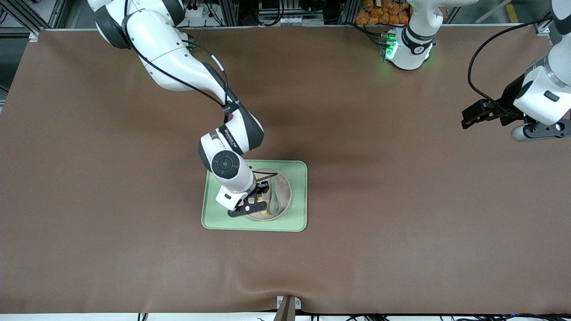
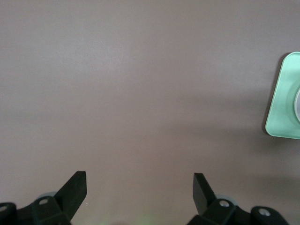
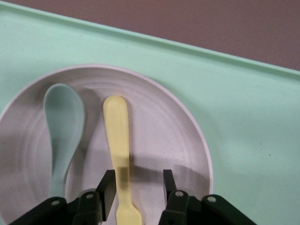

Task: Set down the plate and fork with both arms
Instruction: 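Grasp the yellow fork with the right gripper and lift it, then lower the fork onto the tray beside the plate and open the right gripper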

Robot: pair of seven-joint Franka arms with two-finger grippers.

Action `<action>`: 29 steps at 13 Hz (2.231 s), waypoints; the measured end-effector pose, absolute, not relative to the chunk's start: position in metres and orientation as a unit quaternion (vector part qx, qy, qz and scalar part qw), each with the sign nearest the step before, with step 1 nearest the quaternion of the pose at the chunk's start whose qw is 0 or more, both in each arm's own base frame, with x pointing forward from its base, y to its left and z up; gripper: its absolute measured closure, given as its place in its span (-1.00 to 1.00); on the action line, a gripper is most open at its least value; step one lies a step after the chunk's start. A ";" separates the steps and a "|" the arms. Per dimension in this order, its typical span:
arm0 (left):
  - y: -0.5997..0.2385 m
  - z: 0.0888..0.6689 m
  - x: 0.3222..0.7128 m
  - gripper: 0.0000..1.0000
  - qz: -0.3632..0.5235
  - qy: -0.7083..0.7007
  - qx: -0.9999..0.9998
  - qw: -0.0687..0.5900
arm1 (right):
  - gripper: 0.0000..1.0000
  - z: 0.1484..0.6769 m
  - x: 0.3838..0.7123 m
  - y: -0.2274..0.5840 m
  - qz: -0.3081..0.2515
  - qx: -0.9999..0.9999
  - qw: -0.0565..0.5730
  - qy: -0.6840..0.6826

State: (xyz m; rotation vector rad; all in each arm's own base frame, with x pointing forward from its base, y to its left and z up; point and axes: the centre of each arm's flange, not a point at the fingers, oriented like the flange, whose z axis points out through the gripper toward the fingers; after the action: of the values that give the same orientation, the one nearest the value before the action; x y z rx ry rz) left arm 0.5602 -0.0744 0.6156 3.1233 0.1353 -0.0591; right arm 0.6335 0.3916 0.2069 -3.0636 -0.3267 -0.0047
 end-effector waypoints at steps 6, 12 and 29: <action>-0.058 0.615 0.560 -1.00 -0.018 0.045 0.999 0.008 | 0.20 0.199 0.629 0.398 -0.002 -0.994 0.030 -0.108; -0.059 0.612 0.560 -1.00 -0.020 0.044 0.999 0.007 | 0.69 0.194 0.628 0.403 -0.008 -0.993 0.032 -0.110; -0.060 0.610 0.560 -1.00 -0.022 0.043 0.999 0.007 | 0.69 0.232 0.698 0.262 0.055 -0.997 0.057 -0.025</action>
State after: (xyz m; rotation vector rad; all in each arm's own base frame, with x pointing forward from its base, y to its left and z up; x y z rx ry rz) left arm 0.5595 -0.0600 0.6105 3.1238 0.1357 -0.0693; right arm 0.6985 0.2618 0.2325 -3.0216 -0.0766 0.1662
